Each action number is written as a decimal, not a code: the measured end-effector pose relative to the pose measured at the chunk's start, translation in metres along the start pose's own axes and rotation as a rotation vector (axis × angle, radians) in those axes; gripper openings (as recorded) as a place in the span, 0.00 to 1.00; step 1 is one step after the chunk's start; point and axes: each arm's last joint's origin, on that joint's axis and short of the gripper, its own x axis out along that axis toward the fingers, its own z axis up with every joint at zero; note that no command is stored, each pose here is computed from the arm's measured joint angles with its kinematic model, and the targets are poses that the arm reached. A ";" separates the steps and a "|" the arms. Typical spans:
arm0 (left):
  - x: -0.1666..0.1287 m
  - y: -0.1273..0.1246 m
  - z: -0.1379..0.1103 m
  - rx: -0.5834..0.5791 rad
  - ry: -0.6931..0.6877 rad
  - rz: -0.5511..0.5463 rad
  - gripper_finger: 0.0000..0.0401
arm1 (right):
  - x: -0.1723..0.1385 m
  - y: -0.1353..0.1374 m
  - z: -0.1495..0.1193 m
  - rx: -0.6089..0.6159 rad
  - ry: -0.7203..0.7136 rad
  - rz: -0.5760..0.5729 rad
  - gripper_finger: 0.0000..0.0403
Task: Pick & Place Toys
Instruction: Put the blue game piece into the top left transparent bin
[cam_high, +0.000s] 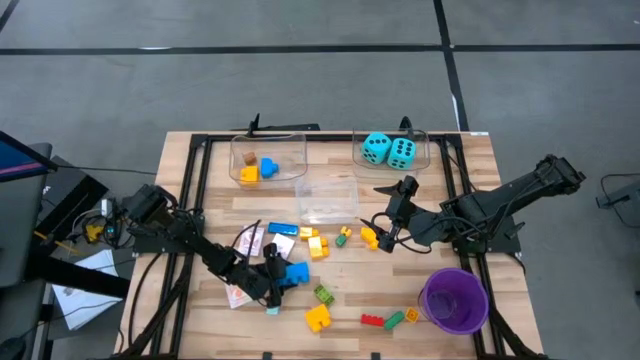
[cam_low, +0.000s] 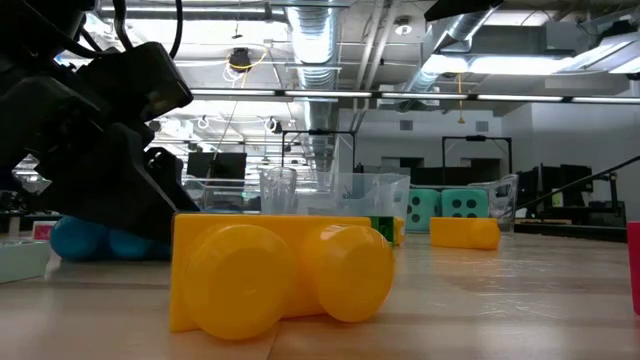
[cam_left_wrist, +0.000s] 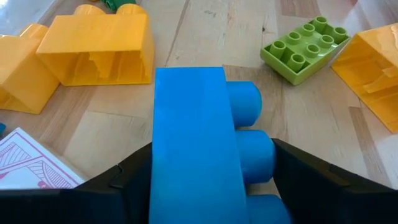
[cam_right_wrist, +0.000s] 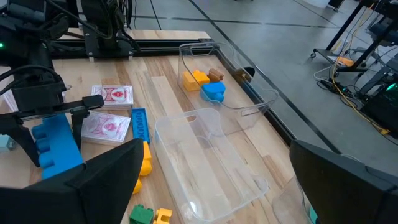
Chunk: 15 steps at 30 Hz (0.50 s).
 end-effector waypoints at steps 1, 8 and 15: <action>0.000 0.000 0.000 0.000 0.000 0.000 0.63 | 0.000 0.000 0.000 0.000 0.000 0.000 0.98; 0.000 0.000 0.000 0.001 0.000 -0.001 0.67 | 0.000 0.000 0.000 0.000 0.000 0.000 0.98; 0.000 0.000 0.000 0.000 0.000 0.000 0.64 | 0.000 0.000 0.000 0.000 0.000 0.000 0.98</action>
